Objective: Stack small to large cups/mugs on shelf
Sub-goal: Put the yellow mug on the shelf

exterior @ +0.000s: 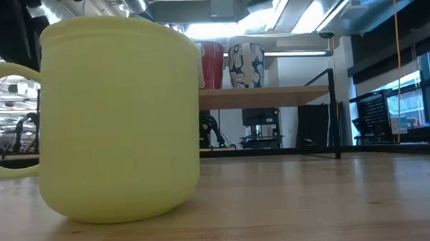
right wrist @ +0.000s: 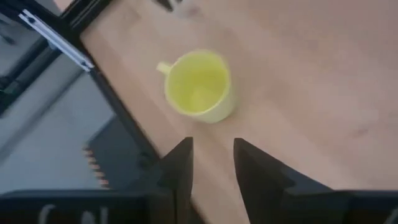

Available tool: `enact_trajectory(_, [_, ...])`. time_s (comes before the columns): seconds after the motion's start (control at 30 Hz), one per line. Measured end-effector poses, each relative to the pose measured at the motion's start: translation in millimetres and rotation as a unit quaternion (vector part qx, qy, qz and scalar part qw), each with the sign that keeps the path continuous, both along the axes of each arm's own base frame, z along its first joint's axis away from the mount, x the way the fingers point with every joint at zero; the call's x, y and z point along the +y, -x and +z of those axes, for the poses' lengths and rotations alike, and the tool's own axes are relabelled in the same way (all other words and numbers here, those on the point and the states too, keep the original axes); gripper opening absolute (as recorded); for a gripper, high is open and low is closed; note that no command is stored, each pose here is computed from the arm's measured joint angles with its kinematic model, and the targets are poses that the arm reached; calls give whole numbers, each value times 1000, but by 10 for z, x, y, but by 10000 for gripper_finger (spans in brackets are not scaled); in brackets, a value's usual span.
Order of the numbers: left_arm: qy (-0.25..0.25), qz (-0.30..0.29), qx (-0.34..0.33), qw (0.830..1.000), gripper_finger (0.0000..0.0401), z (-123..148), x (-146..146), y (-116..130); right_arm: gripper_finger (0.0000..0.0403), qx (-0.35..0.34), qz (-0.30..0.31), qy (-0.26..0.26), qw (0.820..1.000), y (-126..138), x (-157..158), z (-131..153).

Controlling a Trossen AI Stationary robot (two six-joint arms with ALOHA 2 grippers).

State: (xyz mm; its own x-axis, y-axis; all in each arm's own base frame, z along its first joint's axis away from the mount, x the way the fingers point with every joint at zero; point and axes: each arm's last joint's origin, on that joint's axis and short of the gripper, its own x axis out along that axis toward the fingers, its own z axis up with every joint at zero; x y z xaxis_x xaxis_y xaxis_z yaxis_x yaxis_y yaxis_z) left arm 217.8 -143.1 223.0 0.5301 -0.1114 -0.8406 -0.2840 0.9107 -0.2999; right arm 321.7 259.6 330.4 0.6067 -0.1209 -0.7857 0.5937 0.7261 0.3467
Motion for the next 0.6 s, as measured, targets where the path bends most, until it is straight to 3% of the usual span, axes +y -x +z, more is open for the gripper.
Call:
enact_trajectory(0.17, [-27, -26, 16, 999, 88, -151, -32, -49, 83, -58, -44, -98, 993, -207, 106, -421])
enact_trajectory(0.3, [-7, -52, 29, 998, 84, -367, -57, -70, 33, -110, -102, -123, 981, -343, 21, -630])
enact_trajectory(0.4, [5, -76, 8, 997, 71, -519, -95, -81, 7, -103, -126, -123, 979, -387, -84, -764])
enact_trajectory(0.6, [25, -71, -57, 996, 41, -629, -118, -120, 6, -65, -167, -162, 970, -393, -179, -942])
